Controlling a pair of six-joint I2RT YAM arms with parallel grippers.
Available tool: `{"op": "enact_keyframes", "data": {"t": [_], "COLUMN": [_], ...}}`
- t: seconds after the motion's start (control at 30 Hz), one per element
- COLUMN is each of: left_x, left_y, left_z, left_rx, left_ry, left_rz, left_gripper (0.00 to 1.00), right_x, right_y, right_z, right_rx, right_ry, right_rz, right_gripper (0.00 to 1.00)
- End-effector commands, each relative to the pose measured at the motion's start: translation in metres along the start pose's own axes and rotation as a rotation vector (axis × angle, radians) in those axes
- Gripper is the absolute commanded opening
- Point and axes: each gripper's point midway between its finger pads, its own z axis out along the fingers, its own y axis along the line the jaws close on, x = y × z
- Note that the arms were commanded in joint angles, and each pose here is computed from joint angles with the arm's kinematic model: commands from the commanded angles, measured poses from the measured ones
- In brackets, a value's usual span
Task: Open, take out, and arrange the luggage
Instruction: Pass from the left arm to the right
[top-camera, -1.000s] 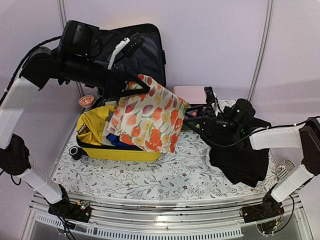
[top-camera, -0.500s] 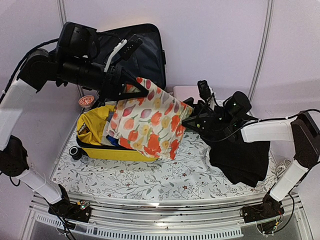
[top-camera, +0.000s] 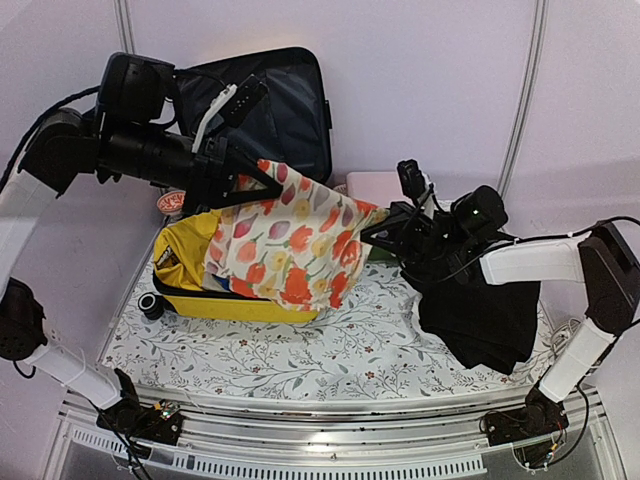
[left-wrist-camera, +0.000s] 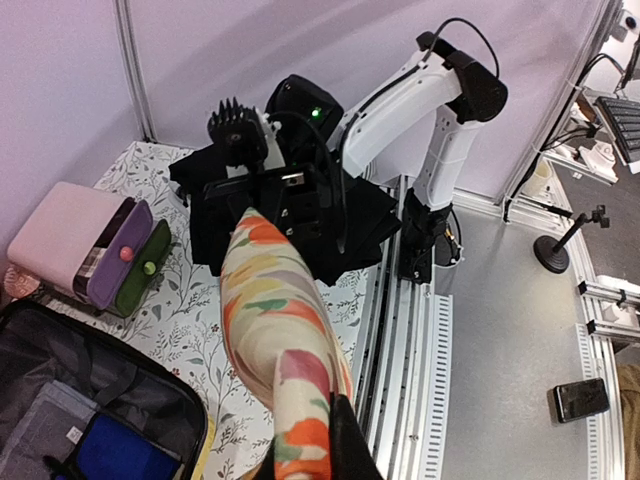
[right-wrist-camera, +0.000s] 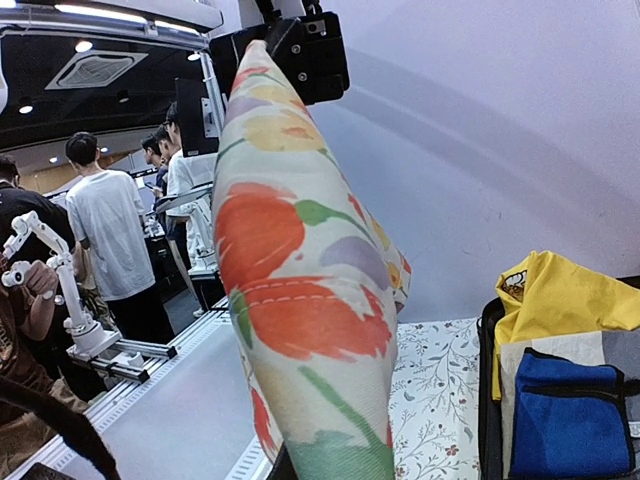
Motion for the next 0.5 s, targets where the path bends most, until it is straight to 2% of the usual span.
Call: {"op": "enact_keyframes", "data": {"t": [0.0,0.23,0.47], "left_x": [-0.004,0.002,-0.005], "left_y": [0.01,0.081,0.11], "left_z": [-0.005,-0.002,0.038], "left_rx": [-0.083,-0.349,-0.34], "left_ry": [-0.039,-0.087,-0.239], "left_rz": [0.037,-0.09,-0.108], "left_gripper": [0.0,0.0,0.0], "right_x": [-0.021,-0.039,-0.058], "right_y": [0.009,-0.023,-0.002], "right_z": [-0.008,-0.044,-0.074], "right_rx": [0.085,0.467,0.736], "right_ry": [-0.022,-0.016,0.047], "right_rz": [0.012,0.121,0.191], "right_gripper": [0.02,0.01,0.01]}}
